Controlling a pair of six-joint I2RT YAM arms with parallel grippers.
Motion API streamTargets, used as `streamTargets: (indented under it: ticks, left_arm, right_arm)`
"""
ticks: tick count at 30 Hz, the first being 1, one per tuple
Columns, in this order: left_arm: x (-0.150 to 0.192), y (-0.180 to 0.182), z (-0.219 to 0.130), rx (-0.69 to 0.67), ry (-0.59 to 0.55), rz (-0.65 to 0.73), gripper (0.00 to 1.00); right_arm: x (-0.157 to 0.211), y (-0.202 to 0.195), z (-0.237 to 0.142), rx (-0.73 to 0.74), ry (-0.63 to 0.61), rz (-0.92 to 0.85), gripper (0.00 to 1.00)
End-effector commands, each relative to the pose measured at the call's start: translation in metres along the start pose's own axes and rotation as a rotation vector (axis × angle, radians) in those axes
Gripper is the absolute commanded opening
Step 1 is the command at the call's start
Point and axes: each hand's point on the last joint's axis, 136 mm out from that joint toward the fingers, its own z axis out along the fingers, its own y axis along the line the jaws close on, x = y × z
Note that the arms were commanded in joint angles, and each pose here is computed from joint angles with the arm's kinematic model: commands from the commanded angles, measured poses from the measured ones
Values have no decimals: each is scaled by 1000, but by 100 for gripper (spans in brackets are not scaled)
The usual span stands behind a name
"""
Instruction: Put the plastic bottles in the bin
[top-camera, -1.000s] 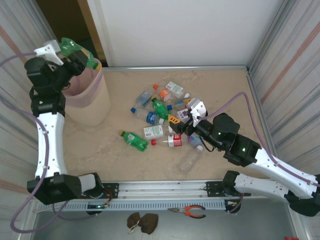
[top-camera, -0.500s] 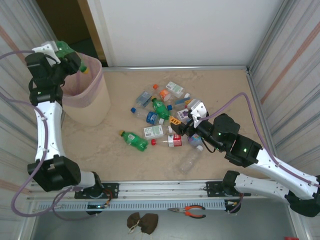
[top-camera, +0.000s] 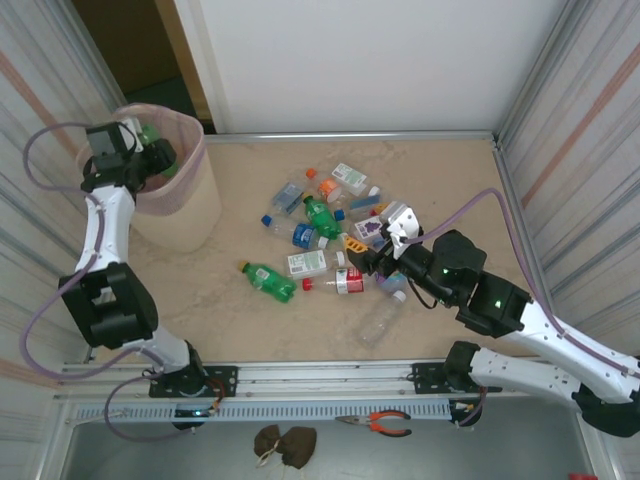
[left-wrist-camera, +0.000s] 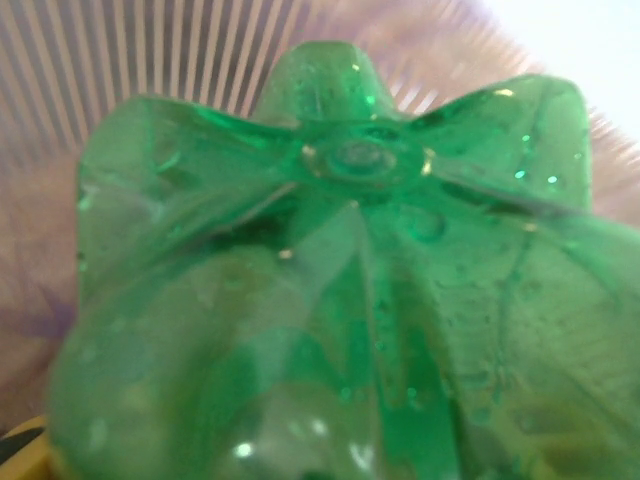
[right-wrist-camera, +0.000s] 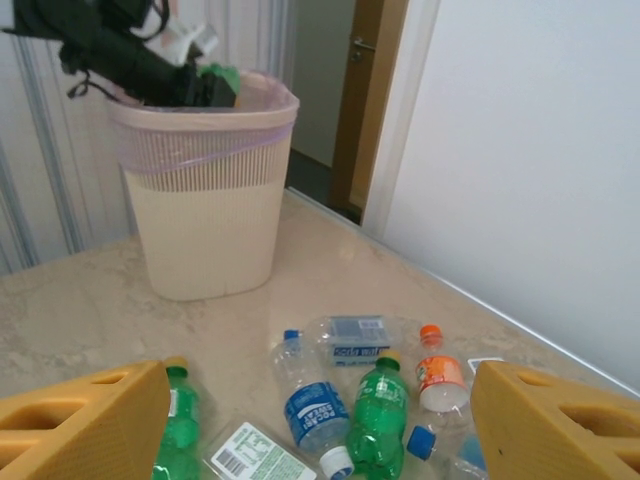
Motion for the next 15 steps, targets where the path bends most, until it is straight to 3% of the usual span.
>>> streamTargets:
  ticks: [1,7,15]
  left_arm:
    - [8,-6,4,48,70,-35,56]
    - [24,-5,14,67,131,-99,64]
    - [8,-10,-5,63,77,-96,73]
  right_arm:
    - [4,-7,-4,32,4,27,78]
    - [4,-8,-3,36,8,21,79]
    - [7,-11,-1,50,26,35,79]
